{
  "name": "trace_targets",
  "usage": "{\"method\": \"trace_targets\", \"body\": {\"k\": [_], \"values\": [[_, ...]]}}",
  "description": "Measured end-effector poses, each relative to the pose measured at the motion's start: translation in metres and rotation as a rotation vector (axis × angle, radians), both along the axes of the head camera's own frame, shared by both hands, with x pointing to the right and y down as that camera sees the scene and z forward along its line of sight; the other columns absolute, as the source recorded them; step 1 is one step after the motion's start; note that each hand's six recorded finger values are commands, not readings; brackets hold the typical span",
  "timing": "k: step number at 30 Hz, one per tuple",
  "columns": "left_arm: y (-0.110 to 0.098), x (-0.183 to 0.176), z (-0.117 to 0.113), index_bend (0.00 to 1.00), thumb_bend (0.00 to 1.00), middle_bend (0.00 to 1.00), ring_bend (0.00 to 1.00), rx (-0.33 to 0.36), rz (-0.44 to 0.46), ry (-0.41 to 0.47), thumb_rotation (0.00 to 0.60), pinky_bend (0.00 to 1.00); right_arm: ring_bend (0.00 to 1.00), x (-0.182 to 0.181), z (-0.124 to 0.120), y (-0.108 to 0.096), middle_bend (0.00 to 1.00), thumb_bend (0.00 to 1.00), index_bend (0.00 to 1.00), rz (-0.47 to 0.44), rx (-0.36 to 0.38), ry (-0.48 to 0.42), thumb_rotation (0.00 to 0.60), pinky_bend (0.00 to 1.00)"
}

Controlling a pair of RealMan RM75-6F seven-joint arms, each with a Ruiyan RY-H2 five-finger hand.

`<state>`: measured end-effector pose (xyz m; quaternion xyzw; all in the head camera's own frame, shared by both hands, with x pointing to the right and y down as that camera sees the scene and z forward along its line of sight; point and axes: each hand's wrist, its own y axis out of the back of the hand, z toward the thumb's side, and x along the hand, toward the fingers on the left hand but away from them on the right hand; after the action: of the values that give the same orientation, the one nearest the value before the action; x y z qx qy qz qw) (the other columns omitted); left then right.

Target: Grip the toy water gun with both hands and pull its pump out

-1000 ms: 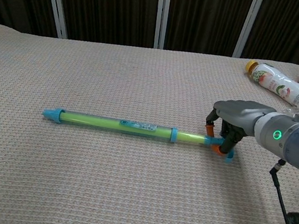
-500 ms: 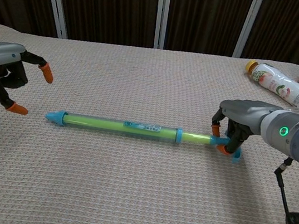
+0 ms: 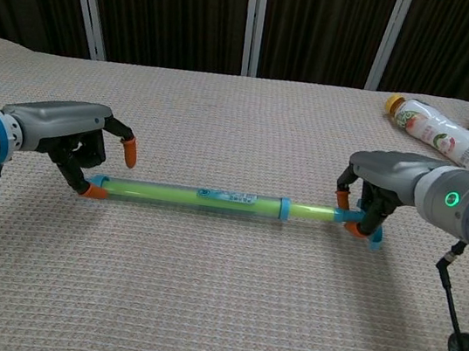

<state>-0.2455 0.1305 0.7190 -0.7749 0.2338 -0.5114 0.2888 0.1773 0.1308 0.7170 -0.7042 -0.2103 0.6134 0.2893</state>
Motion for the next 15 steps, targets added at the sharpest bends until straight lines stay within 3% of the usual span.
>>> {"method": "trace_targets", "body": {"k": [15], "values": [[0.004, 0.015, 0.022, 0.41, 0.33, 0.92, 0.82, -0.042, -0.019, -0.001, 0.6, 1.0, 1.0, 0.004, 0.0, -0.003, 1.0, 0.41, 0.66, 0.006, 0.0, 0.002, 0.6, 1.0]]}}
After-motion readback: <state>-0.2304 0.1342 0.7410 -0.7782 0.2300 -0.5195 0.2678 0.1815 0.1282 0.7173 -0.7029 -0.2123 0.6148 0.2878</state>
